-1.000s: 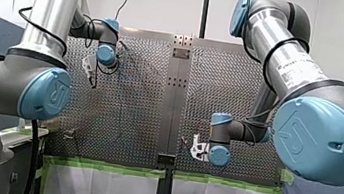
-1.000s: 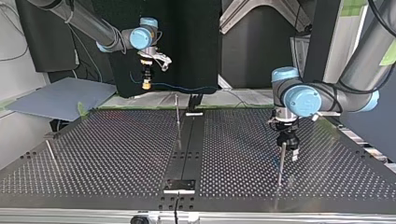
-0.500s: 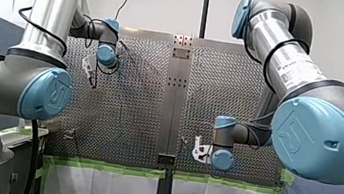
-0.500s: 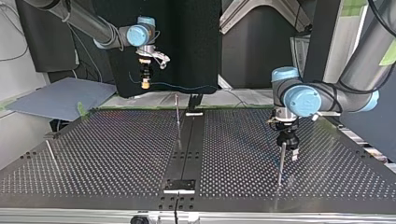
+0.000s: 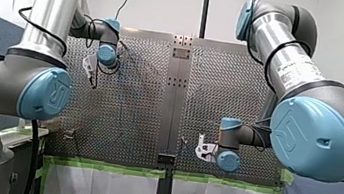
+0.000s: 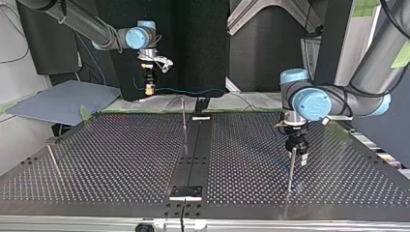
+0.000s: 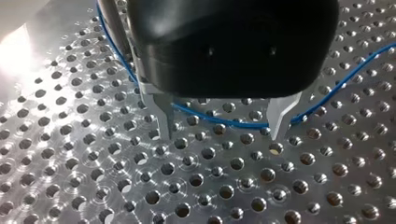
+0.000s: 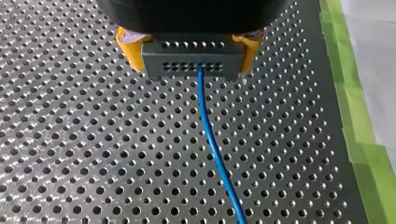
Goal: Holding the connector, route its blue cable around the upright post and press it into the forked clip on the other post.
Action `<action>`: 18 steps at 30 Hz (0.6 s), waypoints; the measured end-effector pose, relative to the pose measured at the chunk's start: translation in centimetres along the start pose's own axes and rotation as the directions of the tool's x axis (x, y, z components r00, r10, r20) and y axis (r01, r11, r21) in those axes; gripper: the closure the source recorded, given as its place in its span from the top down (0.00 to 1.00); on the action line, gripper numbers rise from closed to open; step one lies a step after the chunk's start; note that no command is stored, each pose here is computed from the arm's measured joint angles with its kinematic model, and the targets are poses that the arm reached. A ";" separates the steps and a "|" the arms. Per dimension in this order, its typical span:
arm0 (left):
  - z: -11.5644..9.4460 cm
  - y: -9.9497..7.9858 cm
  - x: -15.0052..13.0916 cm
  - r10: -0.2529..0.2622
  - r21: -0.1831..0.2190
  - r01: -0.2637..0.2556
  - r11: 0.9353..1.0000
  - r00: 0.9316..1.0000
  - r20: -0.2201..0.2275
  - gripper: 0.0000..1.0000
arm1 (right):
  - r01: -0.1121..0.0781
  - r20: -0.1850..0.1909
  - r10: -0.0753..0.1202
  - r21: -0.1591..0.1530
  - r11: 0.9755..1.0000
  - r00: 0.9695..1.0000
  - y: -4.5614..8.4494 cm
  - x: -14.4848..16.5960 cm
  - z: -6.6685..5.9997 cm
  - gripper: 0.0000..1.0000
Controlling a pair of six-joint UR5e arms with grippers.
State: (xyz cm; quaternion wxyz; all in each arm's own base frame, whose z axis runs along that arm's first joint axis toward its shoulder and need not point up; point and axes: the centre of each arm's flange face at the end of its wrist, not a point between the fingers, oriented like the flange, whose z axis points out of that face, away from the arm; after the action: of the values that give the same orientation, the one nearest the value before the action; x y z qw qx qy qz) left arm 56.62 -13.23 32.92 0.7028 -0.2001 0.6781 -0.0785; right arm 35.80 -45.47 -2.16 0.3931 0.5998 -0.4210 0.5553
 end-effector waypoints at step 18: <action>-2.8 1.7 -0.4 -0.112 -0.111 0.103 0.988 0.991 -0.074 1.00 | 0.000 0.006 0.000 0.106 0.994 1.000 -0.4 -0.2 0.1 0.00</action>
State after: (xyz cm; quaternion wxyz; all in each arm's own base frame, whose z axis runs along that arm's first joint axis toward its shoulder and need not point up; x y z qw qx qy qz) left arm 53.58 -12.06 32.60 0.6580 -0.2702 0.6973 -0.0881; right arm 36.24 -45.43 -2.35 0.3595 0.6216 -0.3923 0.5749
